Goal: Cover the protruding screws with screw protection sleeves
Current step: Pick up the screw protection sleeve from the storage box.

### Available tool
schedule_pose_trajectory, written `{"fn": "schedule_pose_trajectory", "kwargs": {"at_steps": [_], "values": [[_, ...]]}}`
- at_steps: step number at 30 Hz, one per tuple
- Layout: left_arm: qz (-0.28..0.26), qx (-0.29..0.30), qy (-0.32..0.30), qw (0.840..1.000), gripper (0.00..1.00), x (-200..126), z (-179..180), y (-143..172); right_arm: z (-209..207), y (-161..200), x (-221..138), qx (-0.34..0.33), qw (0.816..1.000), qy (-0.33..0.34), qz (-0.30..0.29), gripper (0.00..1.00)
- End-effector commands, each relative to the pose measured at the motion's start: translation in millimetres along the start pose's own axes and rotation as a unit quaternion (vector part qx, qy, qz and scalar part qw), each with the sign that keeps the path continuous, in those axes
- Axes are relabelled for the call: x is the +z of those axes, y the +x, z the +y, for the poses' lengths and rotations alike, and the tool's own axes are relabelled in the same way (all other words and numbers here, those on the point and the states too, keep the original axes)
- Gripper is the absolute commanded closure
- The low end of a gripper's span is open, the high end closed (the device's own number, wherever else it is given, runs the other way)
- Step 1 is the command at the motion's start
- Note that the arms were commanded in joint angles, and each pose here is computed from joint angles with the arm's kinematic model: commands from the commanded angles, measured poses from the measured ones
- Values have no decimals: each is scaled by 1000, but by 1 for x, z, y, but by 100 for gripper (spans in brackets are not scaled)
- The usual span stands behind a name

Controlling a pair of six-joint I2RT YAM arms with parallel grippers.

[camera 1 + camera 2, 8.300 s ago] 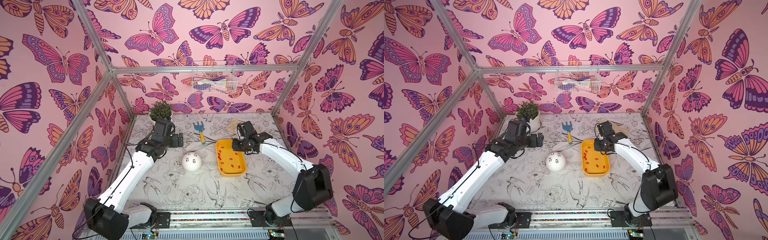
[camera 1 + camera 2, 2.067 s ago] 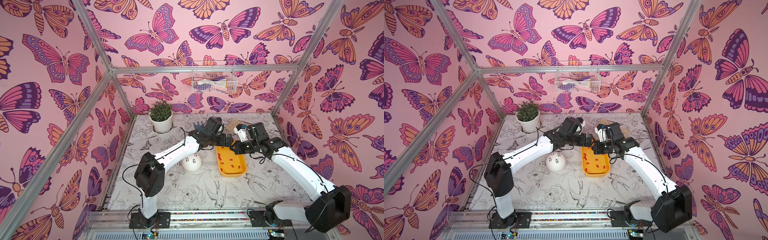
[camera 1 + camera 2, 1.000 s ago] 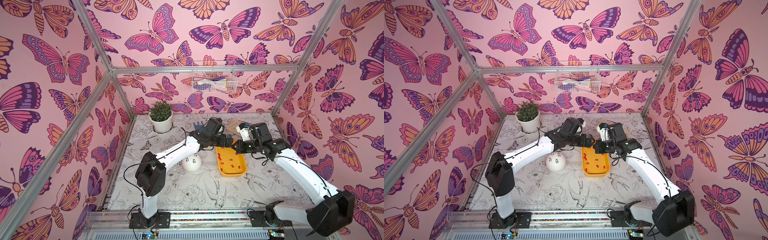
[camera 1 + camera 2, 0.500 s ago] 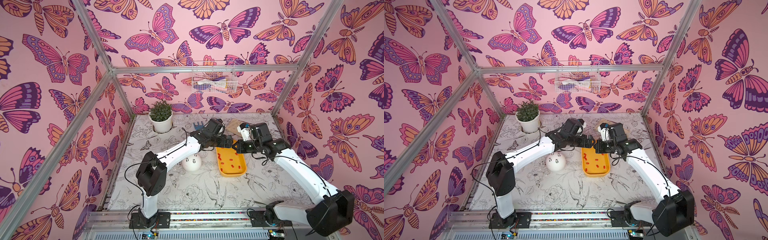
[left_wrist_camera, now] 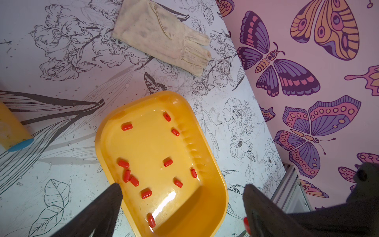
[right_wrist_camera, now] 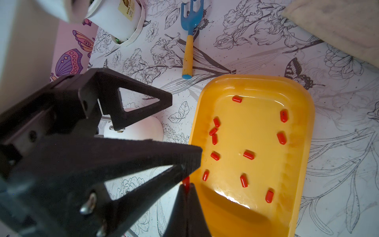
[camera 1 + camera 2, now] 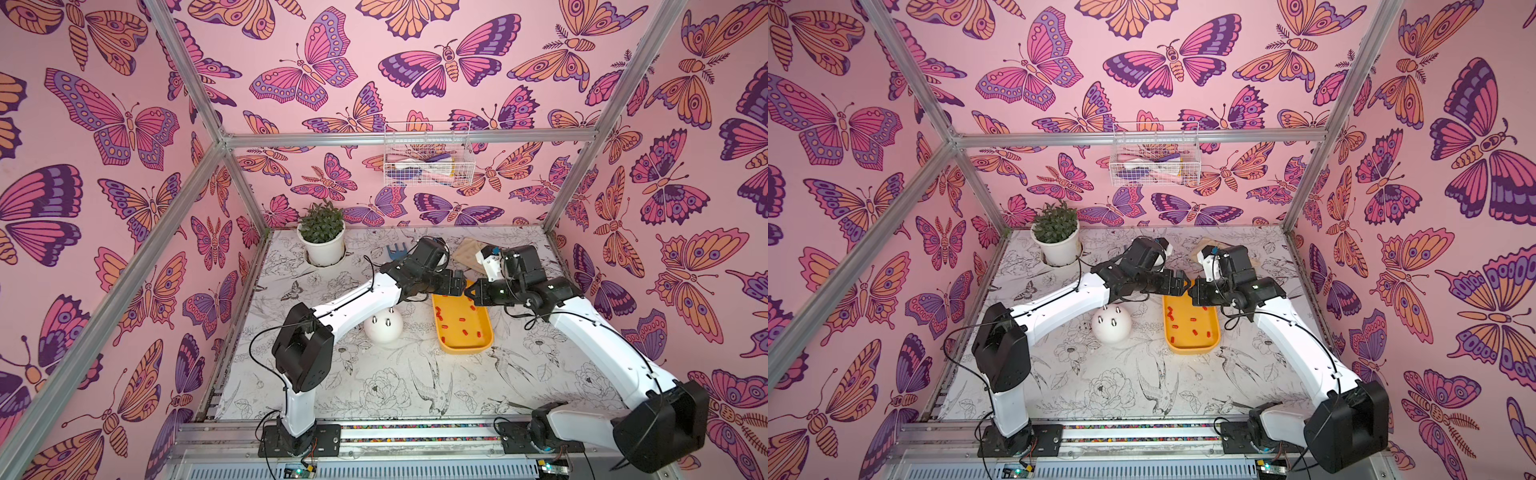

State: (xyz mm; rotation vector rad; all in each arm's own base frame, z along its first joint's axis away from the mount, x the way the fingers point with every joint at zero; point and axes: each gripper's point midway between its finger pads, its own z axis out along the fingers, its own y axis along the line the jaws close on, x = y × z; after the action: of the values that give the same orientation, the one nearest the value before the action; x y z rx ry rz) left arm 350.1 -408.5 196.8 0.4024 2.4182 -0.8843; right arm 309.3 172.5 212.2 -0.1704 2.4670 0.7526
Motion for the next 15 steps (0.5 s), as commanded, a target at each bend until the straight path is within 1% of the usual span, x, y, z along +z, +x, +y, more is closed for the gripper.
{"fn": "schedule_pose_trajectory", "kwargs": {"at_steps": [1,15], "values": [[33,1,-8,999,6,15,7,23,5,-9,-9,-3,1000,-10,-22,97],[37,1,-10,999,7,18,8,26,7,-8,-10,-4,1000,-16,-22,97]]}}
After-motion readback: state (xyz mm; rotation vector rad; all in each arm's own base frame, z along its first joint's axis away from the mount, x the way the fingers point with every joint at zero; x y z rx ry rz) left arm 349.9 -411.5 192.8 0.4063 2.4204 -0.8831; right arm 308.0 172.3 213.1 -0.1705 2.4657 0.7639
